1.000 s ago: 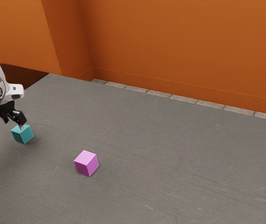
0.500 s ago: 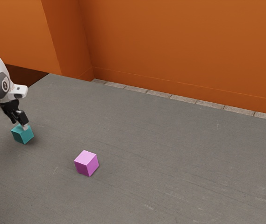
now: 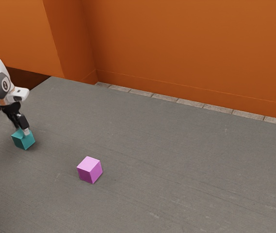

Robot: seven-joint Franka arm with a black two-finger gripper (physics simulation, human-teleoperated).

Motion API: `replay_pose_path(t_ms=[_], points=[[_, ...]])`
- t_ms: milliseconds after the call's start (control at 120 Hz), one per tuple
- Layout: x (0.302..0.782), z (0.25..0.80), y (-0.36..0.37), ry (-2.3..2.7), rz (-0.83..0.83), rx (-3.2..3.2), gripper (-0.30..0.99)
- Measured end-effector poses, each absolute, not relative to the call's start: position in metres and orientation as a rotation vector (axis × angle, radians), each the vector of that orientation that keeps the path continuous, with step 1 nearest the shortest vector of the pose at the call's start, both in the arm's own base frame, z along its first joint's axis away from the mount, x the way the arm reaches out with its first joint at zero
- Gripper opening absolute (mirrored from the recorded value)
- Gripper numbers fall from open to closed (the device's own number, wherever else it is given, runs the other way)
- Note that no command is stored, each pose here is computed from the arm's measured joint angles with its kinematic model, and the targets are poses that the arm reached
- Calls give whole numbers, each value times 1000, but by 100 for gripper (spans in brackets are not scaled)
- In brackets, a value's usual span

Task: Pick up the blue block with one arm, and put the blue block on the pink block with one arm

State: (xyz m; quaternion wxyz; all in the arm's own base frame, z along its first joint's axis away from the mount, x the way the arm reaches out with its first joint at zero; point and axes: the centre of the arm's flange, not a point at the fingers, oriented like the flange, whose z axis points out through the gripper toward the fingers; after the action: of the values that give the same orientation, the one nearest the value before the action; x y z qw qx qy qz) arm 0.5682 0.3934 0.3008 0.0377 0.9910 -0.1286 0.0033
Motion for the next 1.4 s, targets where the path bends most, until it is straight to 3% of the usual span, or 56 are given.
replay_pose_path(t_ms=[1400], points=[[578,285,408,-152,-89,3038,69]])
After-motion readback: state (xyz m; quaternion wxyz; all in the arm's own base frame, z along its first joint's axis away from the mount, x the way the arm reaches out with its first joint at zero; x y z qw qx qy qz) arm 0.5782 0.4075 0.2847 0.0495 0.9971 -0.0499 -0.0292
